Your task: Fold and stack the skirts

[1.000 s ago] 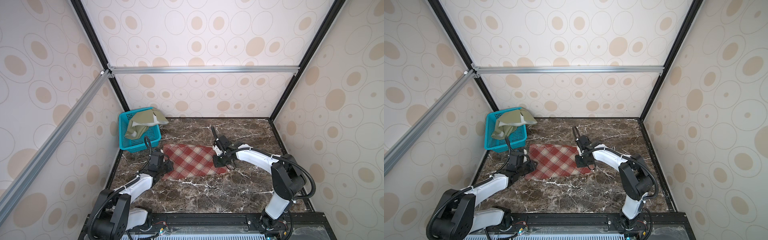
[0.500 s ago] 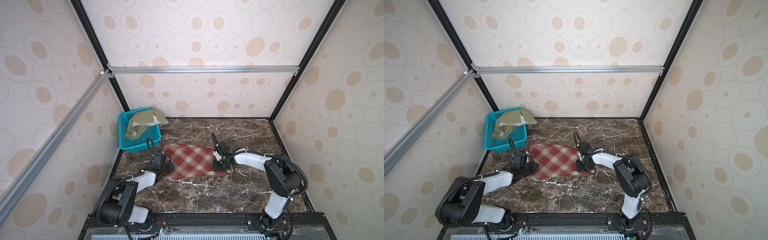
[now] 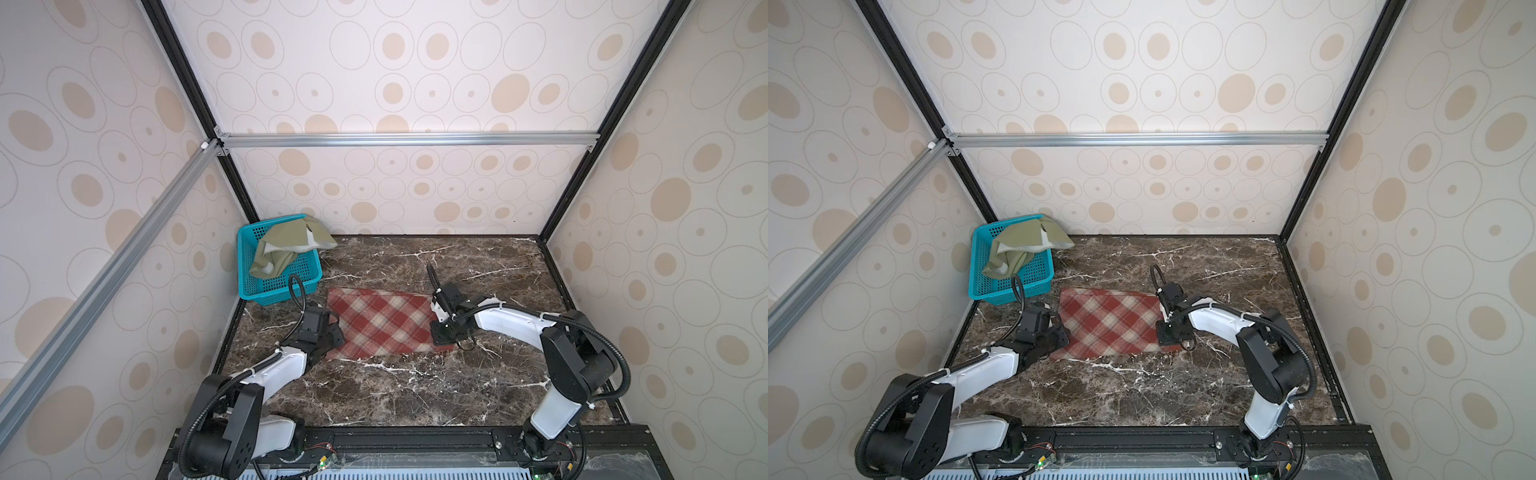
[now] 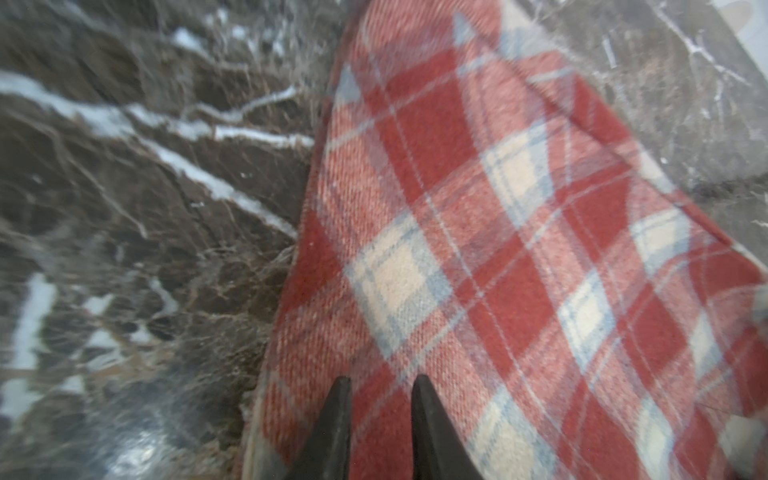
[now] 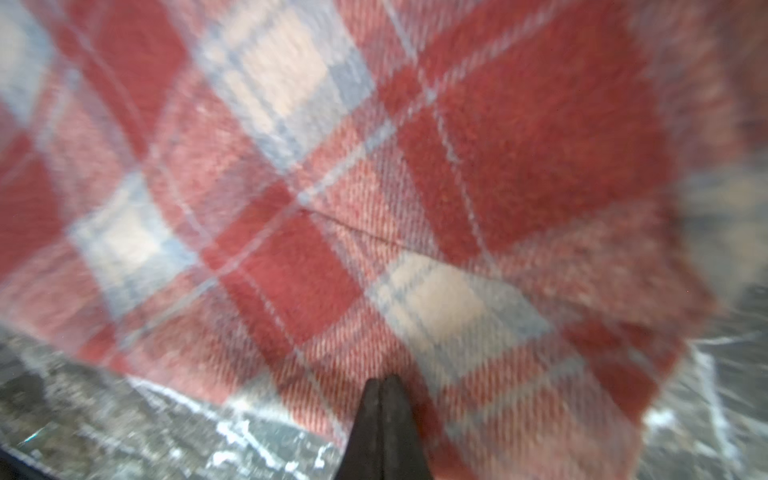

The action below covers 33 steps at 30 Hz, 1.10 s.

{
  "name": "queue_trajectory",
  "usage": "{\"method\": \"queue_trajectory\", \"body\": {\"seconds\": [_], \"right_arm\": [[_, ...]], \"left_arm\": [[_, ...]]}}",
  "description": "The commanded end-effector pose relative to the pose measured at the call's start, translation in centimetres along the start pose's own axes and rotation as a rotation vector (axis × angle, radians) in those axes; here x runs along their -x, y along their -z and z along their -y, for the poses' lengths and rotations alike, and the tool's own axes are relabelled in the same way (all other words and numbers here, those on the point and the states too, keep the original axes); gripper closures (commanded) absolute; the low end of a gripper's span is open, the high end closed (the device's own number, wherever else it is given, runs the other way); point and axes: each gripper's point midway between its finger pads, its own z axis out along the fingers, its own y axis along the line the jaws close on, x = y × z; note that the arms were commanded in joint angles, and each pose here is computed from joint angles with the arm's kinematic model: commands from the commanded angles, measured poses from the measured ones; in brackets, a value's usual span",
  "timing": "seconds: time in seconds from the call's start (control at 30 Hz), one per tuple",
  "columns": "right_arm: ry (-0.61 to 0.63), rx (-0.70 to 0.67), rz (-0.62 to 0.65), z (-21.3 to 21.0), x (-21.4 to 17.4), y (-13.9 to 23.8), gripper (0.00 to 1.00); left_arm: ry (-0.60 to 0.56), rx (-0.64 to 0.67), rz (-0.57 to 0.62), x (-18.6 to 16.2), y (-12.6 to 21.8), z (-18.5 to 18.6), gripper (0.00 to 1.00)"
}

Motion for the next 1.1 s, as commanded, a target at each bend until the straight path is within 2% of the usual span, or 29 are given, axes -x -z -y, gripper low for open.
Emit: {"method": "queue_trajectory", "body": {"seconds": [0.0, 0.1, 0.3, 0.47, 0.63, 0.9, 1.07], "right_arm": [[-0.019, 0.061, 0.071, -0.4, 1.7, 4.1, 0.97], [-0.072, 0.108, 0.103, 0.6, 2.3, 5.3, 0.92], [-0.175, 0.133, 0.099, 3.8, 2.0, 4.9, 0.86], [-0.28, 0.259, 0.11, 5.5, 2.0, 4.4, 0.7], [-0.322, 0.279, 0.11, 6.8, 1.8, 3.7, 0.53], [-0.347, 0.328, 0.135, 7.4, 3.4, 1.9, 0.47], [-0.381, 0.35, 0.135, 7.8, 4.4, 0.4, 0.47]], "left_arm": [[-0.059, -0.061, 0.097, 3.7, 2.1, 2.8, 0.73], [-0.088, -0.137, 0.111, 4.5, 3.0, 5.1, 0.72], [-0.091, -0.249, 0.033, 2.0, 1.9, 8.1, 0.72], [-0.13, -0.341, 0.004, 0.4, 1.0, 12.3, 0.72], [-0.227, -0.428, -0.029, -0.7, 0.1, 18.6, 0.74], [-0.278, -0.589, -0.124, -4.5, -2.8, 26.6, 0.75], [-0.317, -0.622, -0.169, -6.3, -4.8, 29.9, 0.76]]}}
